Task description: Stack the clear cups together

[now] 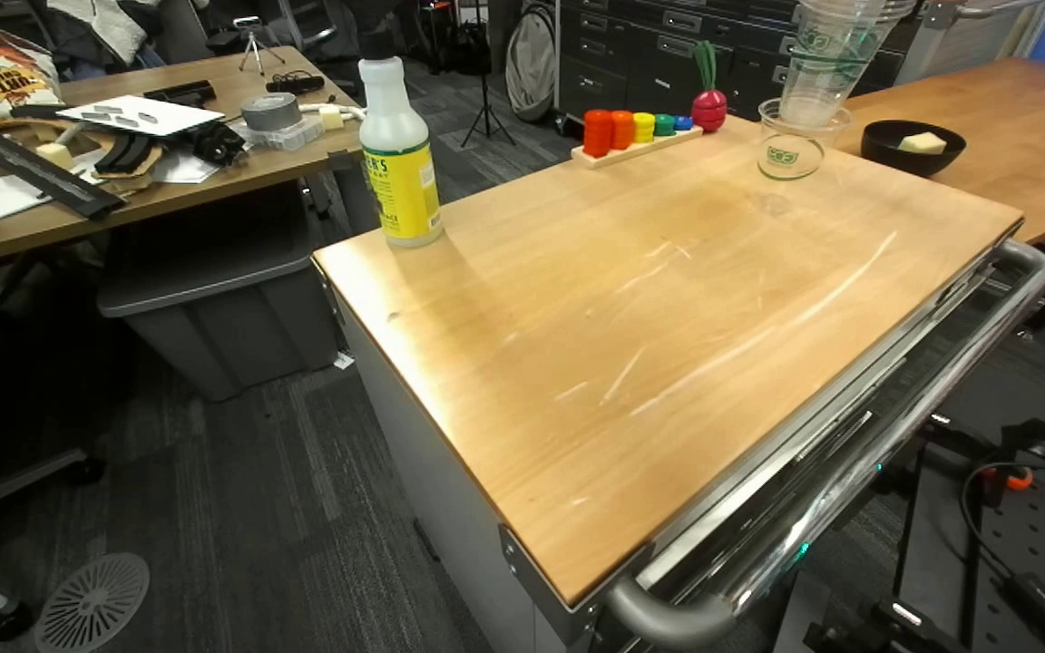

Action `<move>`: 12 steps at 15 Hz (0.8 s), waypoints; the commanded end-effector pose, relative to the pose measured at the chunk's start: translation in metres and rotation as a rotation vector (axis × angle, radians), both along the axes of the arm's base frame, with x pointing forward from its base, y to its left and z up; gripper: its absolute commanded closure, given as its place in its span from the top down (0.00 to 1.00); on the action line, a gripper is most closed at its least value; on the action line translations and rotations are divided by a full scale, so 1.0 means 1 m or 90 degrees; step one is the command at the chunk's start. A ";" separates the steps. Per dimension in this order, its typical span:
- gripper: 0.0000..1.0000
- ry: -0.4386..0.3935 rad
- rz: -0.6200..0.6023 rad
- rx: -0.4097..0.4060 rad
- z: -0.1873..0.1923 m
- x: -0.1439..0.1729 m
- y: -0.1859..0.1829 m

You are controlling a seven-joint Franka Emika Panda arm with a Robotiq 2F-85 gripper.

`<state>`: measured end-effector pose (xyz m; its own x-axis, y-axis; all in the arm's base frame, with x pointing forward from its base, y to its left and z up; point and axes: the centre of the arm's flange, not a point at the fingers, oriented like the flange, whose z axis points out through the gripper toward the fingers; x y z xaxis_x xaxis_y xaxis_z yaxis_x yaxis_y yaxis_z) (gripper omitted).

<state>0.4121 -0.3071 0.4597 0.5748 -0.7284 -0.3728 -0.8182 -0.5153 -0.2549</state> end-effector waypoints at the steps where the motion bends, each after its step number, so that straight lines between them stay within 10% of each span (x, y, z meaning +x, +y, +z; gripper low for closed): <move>1: 0.03 0.010 -0.017 -0.008 -0.006 0.005 -0.007; 10: 0.03 0.035 -0.010 0.013 -0.034 0.007 -0.002; 12: 0.36 0.035 -0.009 0.010 -0.037 0.006 -0.002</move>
